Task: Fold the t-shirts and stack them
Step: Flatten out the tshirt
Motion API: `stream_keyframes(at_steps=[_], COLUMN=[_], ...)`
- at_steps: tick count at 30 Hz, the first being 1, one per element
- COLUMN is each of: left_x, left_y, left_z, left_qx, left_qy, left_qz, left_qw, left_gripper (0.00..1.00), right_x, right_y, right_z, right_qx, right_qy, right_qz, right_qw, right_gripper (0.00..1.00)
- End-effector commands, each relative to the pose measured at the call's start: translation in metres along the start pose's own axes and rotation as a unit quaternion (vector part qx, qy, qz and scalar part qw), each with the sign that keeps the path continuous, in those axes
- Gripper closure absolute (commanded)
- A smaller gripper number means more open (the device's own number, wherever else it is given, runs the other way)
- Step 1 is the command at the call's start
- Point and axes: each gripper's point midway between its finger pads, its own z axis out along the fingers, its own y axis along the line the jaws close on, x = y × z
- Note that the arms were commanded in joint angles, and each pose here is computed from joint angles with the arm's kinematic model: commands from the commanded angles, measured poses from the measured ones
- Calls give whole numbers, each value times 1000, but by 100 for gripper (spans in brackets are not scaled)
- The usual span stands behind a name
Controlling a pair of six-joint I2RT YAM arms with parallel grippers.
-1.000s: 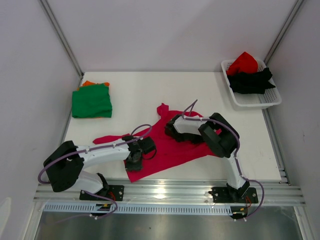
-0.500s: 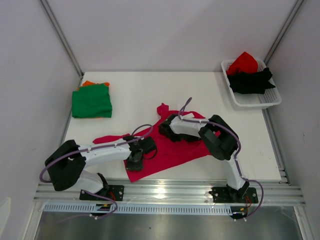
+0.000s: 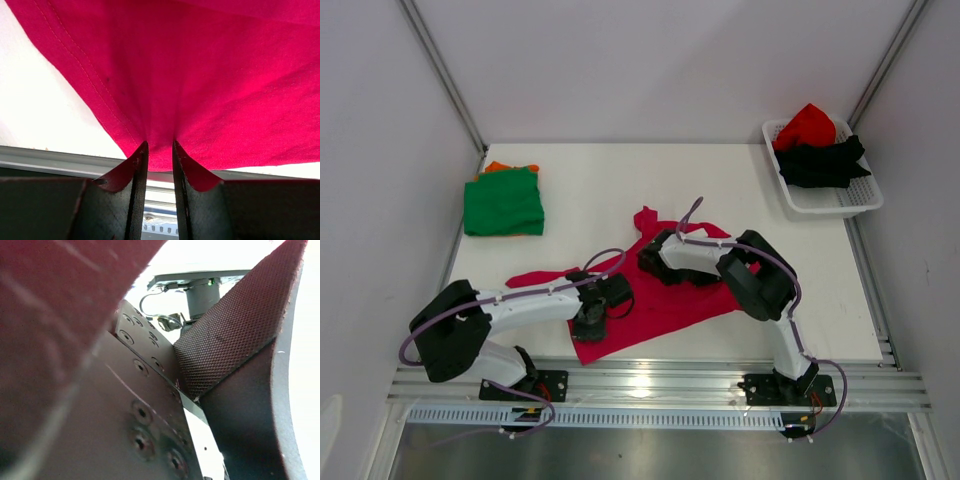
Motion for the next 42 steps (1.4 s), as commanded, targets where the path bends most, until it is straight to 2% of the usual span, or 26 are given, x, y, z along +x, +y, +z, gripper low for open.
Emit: stream_keyframes(at_steps=[1,6,25,38,41,42], left_x=[-6,-5,-7,-6,-6,-5], left_y=[-1,1,-4,-2,-1,-1], left_z=[-6,-7,-10,-9,-8,-8], left_qx=[11,12,20,19,17,17], left_qy=[-13,-13,-16,-17,-15,-15], left_qz=[-5,-6,-7,-10,-11,-11], left_qw=[1000,1000,1000,1000,1000,1000], left_gripper=[71,71,71,71,71,71], right_x=[7,12,19,7,0,-1], right_y=[-7,1,19,8,4,3], right_z=[-1,1,-2,15,19,20], right_qx=[10,-3,-30,-5,3,4], right_qy=[8,16,19,15,10,10], right_qz=[-28,-33,-51,-45,-42,-40], right_qw=[1000,999,998,999,999,999], right_gripper=[51,58,55,59,64,73])
